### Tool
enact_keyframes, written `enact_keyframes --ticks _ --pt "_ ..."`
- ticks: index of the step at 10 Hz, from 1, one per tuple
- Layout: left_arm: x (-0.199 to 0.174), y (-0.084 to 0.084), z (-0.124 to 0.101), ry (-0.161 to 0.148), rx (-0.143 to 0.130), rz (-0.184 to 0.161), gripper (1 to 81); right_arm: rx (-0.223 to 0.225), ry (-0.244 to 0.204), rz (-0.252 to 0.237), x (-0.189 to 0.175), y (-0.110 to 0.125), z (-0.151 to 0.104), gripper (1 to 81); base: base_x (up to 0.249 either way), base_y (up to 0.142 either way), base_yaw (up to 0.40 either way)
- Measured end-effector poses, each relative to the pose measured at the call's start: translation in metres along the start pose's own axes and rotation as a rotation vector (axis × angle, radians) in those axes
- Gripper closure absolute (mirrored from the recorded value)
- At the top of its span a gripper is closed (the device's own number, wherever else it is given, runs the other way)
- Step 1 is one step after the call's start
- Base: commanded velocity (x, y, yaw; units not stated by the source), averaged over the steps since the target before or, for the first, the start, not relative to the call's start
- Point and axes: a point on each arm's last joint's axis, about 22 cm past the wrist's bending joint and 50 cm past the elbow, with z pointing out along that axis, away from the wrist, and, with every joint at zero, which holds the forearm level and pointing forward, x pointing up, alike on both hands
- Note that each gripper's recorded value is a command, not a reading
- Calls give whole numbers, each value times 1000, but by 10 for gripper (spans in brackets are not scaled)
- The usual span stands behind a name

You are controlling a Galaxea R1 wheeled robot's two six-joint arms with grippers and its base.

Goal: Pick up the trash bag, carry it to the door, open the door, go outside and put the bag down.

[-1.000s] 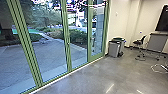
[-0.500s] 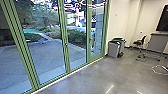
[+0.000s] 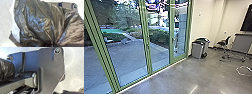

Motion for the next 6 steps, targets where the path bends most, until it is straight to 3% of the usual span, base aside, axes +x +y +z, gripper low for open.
enact_keyframes --ticks 6 --pt "-3 0 0 -4 -1 -1 811 0 -3 0 -3 0 0 10 138 -84 0"
